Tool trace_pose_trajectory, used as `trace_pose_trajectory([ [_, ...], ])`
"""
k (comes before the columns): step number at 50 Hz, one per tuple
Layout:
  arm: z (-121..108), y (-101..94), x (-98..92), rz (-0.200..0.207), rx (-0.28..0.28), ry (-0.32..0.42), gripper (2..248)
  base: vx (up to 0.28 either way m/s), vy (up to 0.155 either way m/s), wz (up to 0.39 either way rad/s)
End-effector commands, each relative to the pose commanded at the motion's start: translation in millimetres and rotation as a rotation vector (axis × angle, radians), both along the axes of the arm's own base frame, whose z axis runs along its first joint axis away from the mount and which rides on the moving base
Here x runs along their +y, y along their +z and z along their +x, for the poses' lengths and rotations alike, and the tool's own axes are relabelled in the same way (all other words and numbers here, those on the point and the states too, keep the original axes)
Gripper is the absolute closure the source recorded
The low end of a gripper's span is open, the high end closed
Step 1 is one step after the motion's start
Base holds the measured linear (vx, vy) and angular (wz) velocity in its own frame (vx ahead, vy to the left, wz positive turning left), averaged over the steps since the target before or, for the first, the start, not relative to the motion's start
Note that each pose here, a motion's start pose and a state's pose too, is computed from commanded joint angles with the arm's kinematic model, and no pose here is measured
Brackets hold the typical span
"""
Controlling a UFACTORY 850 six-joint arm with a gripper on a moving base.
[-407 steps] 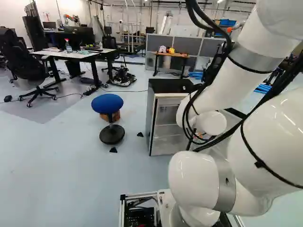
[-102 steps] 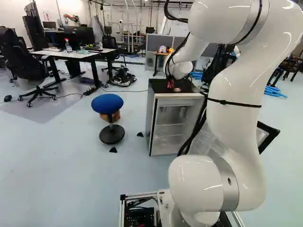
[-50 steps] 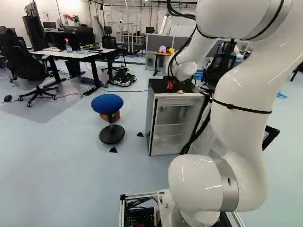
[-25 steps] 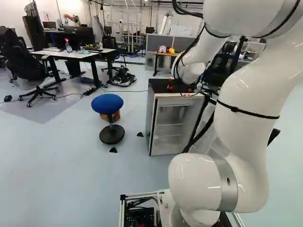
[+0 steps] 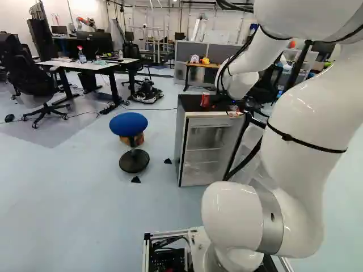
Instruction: Grab a drink from the fridge
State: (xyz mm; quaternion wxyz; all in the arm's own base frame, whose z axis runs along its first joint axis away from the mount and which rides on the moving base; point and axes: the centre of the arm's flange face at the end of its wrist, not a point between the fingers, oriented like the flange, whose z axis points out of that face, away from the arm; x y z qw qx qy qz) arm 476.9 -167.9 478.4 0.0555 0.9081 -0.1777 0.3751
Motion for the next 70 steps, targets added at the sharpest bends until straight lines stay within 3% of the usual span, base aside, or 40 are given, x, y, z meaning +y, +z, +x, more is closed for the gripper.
trace_pose_trajectory([
  [24, -28.7, 22.0, -33.1, 0.004, 0.052, -0.062, 3, 0.000, 0.000, 0.000],
  [42, -41.3, 18.3, -61.8, 0.018, 0.117, -0.110, 3, 0.000, 0.000, 0.000],
  [70, -49.7, 17.9, -110.3, 0.035, 0.114, -0.212, 3, 0.000, 0.000, 0.000],
])
